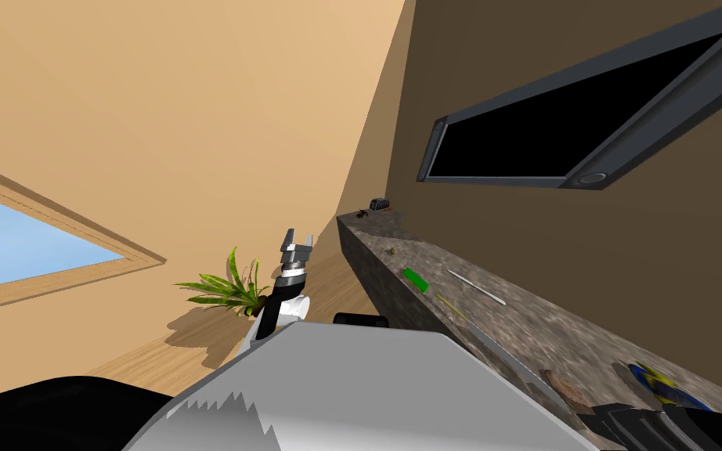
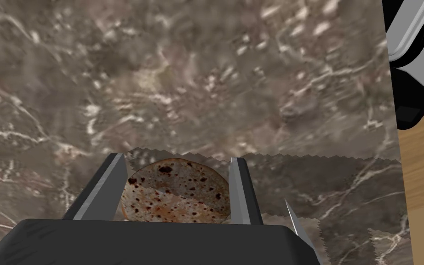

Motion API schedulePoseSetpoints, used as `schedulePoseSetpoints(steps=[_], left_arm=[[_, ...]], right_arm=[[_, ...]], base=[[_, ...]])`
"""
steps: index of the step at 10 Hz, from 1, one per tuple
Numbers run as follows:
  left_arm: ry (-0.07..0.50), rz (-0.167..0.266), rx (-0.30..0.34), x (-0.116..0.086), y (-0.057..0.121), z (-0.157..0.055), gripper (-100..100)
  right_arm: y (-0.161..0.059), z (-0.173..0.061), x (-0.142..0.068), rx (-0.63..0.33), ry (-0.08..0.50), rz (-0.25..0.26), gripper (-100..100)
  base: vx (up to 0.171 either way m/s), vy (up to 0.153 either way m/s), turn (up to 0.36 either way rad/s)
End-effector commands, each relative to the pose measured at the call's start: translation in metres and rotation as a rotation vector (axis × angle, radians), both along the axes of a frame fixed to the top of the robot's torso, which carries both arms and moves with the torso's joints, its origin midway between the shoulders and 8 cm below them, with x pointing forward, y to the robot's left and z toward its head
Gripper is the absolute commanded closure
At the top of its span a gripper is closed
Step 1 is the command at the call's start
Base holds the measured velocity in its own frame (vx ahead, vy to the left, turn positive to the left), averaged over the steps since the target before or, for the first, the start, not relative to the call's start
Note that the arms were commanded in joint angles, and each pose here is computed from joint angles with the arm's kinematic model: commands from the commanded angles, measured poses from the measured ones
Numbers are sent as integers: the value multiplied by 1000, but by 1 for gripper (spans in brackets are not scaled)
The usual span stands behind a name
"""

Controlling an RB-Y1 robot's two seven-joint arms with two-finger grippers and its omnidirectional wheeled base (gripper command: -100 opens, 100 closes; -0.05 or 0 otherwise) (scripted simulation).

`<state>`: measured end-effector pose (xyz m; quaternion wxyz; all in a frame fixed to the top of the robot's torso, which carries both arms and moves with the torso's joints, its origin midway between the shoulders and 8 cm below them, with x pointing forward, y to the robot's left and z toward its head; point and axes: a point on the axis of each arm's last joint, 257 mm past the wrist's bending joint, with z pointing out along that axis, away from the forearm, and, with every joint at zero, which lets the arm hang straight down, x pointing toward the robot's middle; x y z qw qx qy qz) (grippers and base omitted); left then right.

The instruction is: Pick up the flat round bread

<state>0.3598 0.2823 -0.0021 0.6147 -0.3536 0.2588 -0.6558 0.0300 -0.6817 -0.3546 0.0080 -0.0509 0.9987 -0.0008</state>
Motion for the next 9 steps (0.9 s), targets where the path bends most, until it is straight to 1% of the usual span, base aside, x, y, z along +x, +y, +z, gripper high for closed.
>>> schedulePoseSetpoints(steps=[1, 3, 4, 5, 8, 9], left_arm=[[0, 0, 0, 0, 0, 0, 0], [0, 0, 0, 0, 0, 0, 0], [0, 0, 0, 0, 0, 0, 0], [0, 0, 0, 0, 0, 0, 0], [0, 0, 0, 0, 0, 0, 0], [0, 0, 0, 0, 0, 0, 0]], right_arm=[[0, 0, 0, 0, 0, 0, 100], [0, 0, 0, 0, 0, 0, 100], [0, 0, 0, 0, 0, 0, 0], [-6, 6, 2, 1, 3, 3, 100], [-13, 18, 3, 2, 7, 9, 100], [-13, 15, 3, -1, 5, 7, 100]], base=[[0, 0, 0], [0, 0, 0], [0, 0, 0], [10, 5, -62], [15, 16, -45], [8, 8, -11]])
